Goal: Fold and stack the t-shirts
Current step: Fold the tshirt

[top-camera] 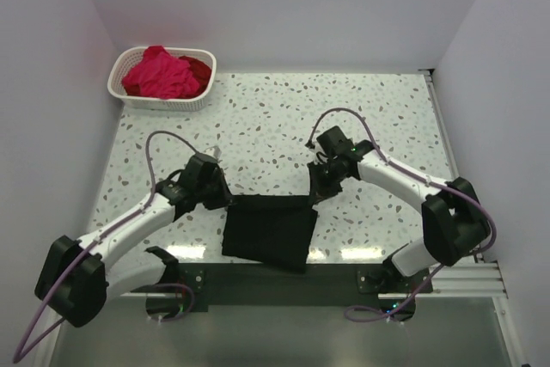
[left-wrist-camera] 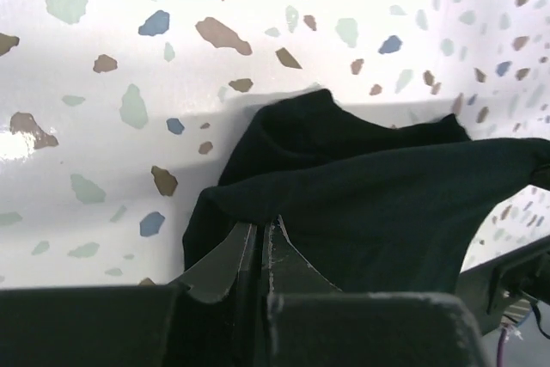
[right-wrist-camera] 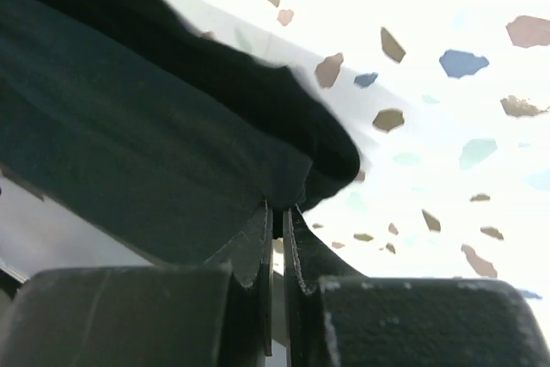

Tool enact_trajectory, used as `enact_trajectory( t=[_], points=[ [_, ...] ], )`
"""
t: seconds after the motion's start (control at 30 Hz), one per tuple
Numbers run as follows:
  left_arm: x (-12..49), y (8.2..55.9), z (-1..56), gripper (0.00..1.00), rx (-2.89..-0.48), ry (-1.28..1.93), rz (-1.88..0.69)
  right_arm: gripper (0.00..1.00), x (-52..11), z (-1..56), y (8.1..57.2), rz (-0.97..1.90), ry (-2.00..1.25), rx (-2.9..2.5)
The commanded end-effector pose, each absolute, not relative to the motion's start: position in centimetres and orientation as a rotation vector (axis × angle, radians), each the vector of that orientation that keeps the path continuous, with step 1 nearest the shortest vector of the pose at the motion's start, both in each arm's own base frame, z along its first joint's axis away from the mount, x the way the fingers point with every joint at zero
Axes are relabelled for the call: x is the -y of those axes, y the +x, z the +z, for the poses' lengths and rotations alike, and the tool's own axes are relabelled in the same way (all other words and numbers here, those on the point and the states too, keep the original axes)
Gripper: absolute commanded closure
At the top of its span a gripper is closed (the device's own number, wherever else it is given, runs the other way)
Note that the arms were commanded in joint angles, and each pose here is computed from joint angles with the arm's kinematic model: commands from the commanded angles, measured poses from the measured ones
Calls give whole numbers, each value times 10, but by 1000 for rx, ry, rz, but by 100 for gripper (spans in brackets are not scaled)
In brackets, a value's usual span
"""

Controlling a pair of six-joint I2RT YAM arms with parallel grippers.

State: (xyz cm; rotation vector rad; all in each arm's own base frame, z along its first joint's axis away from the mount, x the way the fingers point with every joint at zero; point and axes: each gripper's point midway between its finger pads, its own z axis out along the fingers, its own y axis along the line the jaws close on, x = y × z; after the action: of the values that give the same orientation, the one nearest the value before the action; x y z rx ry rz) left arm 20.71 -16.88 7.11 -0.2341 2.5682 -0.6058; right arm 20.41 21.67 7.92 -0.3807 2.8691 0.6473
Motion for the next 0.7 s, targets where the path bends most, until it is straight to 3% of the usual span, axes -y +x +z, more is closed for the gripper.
enact_trajectory(
  t=[0.0,0.33,0.67],
  points=[
    [169,231,70,100,-2527,-189,-579,100,-212,59,196,642,-400,-2937],
    [174,238,56,98,-2554,-75,-560,100,-197,29,189,540,-296,-2975],
    [183,243,74,91,-2492,34,-597,100,-188,73,198,504,-233,-2839]
  ],
)
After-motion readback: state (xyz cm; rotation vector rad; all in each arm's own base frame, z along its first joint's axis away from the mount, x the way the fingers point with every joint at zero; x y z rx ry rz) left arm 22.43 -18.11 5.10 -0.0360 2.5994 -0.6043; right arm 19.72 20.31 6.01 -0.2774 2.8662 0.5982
